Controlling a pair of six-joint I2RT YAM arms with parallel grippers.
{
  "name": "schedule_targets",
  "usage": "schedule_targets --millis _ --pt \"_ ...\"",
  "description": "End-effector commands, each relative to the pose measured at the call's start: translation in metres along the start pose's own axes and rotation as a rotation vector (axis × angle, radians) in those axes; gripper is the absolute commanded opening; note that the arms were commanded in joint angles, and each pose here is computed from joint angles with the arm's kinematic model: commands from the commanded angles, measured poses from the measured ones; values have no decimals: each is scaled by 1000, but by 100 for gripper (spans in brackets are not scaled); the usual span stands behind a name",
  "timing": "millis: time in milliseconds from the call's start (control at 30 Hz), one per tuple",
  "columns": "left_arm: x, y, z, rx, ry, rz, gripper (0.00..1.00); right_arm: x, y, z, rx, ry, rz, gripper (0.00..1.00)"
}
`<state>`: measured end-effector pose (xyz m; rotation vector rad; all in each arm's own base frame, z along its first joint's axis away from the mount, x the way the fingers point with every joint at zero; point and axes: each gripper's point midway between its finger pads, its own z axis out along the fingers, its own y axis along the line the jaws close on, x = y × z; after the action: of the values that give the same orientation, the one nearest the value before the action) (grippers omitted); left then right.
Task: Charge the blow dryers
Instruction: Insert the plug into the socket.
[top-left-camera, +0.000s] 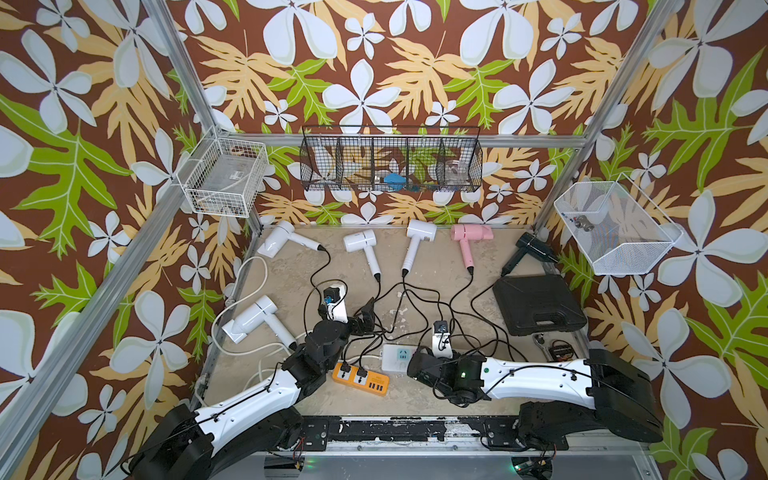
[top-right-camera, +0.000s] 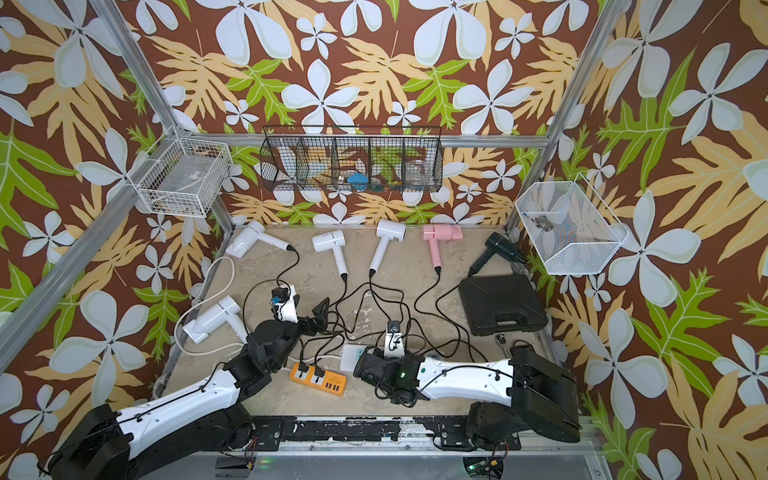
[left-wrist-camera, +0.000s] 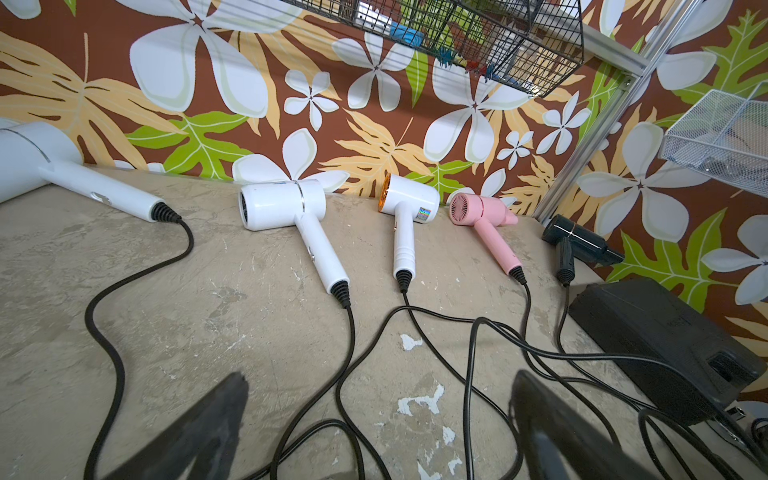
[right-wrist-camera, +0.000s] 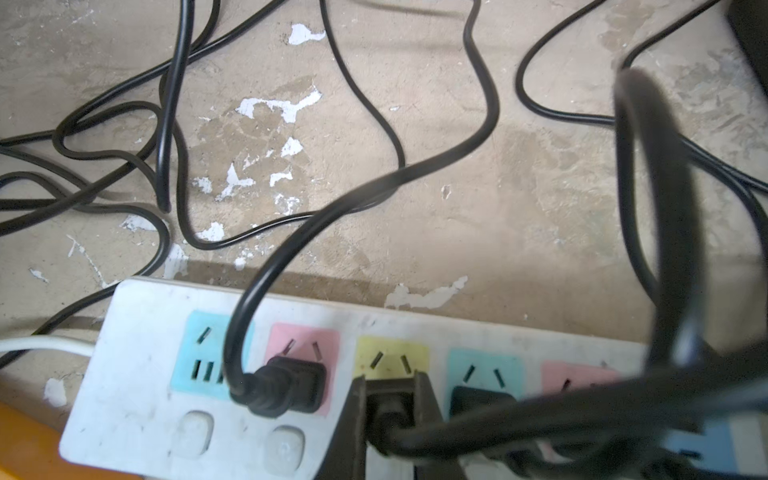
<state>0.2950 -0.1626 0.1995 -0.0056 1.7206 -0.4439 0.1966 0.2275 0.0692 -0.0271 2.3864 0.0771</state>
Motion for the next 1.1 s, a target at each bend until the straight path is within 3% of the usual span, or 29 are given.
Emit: schedule_targets --millis 0,267,600,1067 --pt "-7 -3 0 8 -16 -1 100 3 2 3 0 5 -12 0" --pt "-7 -3 0 9 -18 0 100 9 -1 5 8 25 -16 0" --pt "-8 -2 0 7 -21 -2 100 39 8 3 -61 154 -119 0" --pt "-8 -1 -1 4 -22 -2 100 74 -13 1 -58 182 -141 0"
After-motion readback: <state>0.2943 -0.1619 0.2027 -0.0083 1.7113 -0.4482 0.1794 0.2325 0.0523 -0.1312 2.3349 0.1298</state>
